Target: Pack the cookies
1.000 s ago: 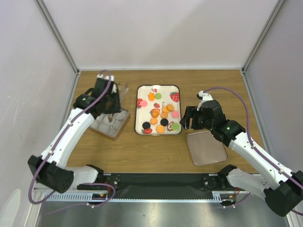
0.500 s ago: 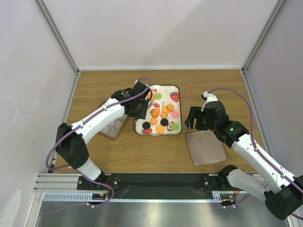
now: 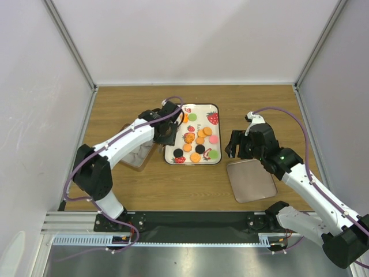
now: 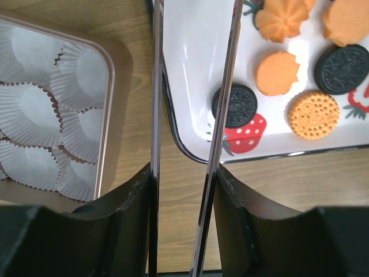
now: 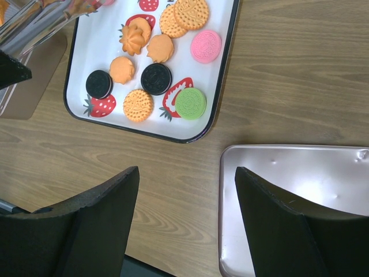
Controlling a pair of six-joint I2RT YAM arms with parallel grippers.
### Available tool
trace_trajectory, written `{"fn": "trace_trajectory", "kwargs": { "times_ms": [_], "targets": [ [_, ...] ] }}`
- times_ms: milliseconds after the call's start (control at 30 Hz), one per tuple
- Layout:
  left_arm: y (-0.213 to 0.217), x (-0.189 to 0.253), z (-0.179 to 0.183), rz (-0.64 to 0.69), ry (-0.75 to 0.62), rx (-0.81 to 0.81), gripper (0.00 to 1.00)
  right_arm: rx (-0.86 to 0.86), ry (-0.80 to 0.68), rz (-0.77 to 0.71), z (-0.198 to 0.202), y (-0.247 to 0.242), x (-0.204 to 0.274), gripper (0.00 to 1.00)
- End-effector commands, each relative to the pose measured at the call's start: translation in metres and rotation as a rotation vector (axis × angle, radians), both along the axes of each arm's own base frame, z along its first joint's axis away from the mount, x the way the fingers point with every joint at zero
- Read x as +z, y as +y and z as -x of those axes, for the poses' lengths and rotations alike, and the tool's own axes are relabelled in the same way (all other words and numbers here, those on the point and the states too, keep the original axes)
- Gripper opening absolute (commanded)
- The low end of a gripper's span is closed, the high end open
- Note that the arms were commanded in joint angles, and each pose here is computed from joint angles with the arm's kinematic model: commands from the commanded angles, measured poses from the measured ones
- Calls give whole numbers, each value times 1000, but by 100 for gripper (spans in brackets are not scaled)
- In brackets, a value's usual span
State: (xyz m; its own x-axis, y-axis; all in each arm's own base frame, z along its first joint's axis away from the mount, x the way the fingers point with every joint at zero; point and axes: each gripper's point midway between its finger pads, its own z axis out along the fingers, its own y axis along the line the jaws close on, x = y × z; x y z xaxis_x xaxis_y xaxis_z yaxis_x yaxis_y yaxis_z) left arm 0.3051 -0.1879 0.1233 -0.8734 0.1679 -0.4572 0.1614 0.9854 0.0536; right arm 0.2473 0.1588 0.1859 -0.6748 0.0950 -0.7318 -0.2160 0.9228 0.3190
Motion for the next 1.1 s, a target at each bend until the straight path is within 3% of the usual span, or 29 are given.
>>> {"fn": "trace_trajectory", "kwargs": {
  "times_ms": [0, 1067],
  "targets": [
    [1, 2, -14, 19, -36, 22, 47, 6, -30, -16, -2, 1, 9, 74],
    [5, -26, -19, 26, 36, 15, 48, 7, -32, -22, -1, 0, 9, 74]
  ]
}}
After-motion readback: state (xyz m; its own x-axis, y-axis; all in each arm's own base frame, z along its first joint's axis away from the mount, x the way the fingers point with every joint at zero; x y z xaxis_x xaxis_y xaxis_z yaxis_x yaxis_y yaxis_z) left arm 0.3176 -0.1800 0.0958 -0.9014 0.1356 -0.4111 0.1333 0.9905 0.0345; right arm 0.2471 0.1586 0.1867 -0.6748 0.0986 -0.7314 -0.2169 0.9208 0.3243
